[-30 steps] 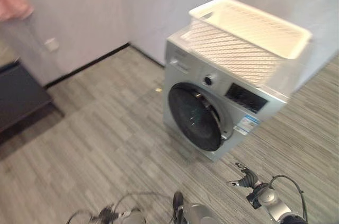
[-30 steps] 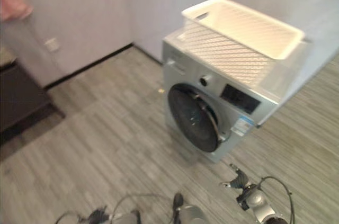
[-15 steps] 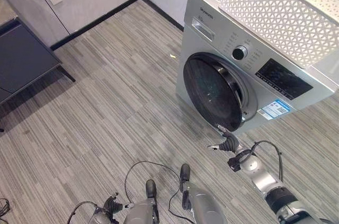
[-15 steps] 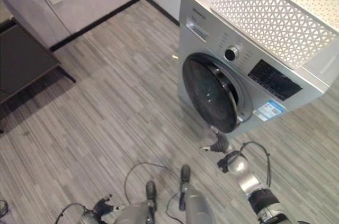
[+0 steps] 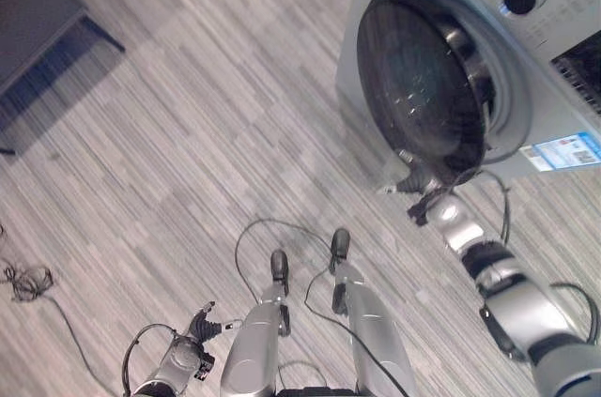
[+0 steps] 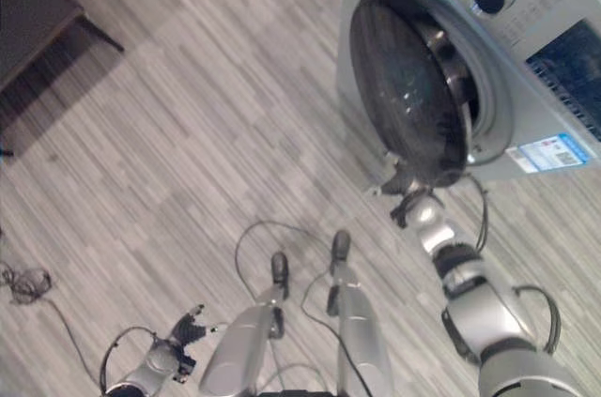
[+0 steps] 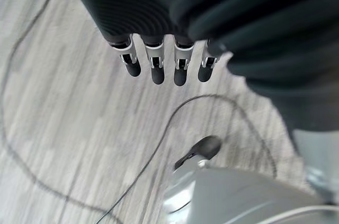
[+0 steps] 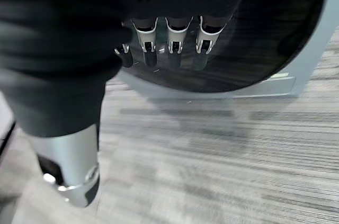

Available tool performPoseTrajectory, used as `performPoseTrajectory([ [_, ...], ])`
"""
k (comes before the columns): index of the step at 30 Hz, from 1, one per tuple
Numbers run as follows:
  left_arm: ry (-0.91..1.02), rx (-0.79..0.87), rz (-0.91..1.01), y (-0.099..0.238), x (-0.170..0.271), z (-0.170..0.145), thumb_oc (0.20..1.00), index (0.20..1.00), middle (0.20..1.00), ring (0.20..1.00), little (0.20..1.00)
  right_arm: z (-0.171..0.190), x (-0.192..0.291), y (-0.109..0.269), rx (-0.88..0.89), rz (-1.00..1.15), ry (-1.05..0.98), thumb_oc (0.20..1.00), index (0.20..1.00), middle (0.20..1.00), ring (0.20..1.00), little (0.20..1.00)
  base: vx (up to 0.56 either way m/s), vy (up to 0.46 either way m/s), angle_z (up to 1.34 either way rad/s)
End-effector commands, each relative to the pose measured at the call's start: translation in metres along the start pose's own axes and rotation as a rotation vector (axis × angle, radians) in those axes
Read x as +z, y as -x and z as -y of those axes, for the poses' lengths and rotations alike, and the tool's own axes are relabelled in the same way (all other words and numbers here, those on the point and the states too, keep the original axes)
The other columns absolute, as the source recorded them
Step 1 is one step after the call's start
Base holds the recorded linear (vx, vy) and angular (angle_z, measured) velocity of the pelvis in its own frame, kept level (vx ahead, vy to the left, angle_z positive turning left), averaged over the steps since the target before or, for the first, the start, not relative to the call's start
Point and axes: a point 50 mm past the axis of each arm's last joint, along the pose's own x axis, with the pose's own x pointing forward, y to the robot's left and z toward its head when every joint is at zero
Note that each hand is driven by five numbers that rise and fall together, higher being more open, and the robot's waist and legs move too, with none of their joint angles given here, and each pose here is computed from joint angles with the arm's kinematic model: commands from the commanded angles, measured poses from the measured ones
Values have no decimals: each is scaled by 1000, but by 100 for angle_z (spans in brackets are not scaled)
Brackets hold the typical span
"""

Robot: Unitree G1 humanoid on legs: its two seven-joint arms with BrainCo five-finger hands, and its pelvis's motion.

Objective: Grab the laundry basket,head to the washer,open it,put in the laundry and shut it.

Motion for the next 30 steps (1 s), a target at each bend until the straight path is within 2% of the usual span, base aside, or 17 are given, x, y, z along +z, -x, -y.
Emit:
performPoseTrajectory([
  [1, -49, -73, -49, 9, -19, 17, 1000, 1000, 1000, 1000, 1000, 86, -35, 8, -275, -186, -303, 1000, 1000, 1000, 1000, 1000, -44, -112, 13],
  [3, -73, -107, -39, 8, -15, 23, 1000, 1000, 1000, 1000, 1000, 145, -22, 15, -440, -197, -259, 1000, 1000, 1000, 1000, 1000, -20, -120, 21],
  [4, -73, -120, -34, 7, -10, 29, 1000, 1000, 1000, 1000, 1000, 189, -2, 26, -625, -125, -363, 1000, 1000, 1000, 1000, 1000, 10, -95, 23],
  [5, -72, -121, -33, 7, -9, 29, 1000, 1000, 1000, 1000, 1000, 189, -2, 26, -626, -124, -362, 1000, 1000, 1000, 1000, 1000, 11, -82, 14],
  [8, -80, -129, -15, 6, -2, 35, 1000, 1000, 1000, 1000, 1000, 249, 21, 54, -882, -45, -362, 1000, 1000, 1000, 1000, 1000, 10, -55, 4],
  [10, -83, -118, 8, 5, 4, 36, 1000, 1000, 1000, 1000, 1000, 276, 50, 69, -1044, 57, -415, 1000, 1000, 1000, 1000, 1000, -3, -38, 15],
  [13, -54, -98, 40, 3, 15, 35, 1000, 1000, 1000, 1000, 1000, 289, 65, 77, -1078, 106, -339, 1000, 1000, 1000, 1000, 1000, -9, -13, 15],
  [18, -4, -72, 79, -1, 28, 31, 1000, 1000, 1000, 1000, 1000, 262, 60, 57, -924, 104, -275, 1000, 1000, 1000, 1000, 1000, -4, -5, 1],
  [20, 10, -61, 72, -2, 29, 33, 1000, 1000, 1000, 1000, 1000, 231, 53, 39, -828, 96, -294, 1000, 1000, 1000, 1000, 1000, 3, 9, -3],
  [24, 30, -51, 67, -1, 28, 37, 1000, 1000, 1000, 1000, 1000, 156, 13, 21, -660, 65, -191, 1000, 1000, 1000, 1000, 1000, 30, 59, -8],
  [26, 27, -45, 41, 0, 22, 37, 1000, 1000, 1000, 1000, 1000, 131, -13, 22, -605, 8, -166, 1000, 1000, 1000, 1000, 1000, 55, 80, -3],
  [28, 20, -48, 16, 1, 17, 40, 1000, 1000, 1000, 1000, 1000, 89, -48, 27, -511, -68, -144, 1000, 1000, 1000, 1000, 1000, 55, 88, -4],
  [30, 17, -33, -22, 3, 6, 40, 1000, 1000, 1000, 1000, 1000, 52, -88, 45, -439, -157, -126, 1000, 1000, 1000, 1000, 1000, 66, 88, -13],
])
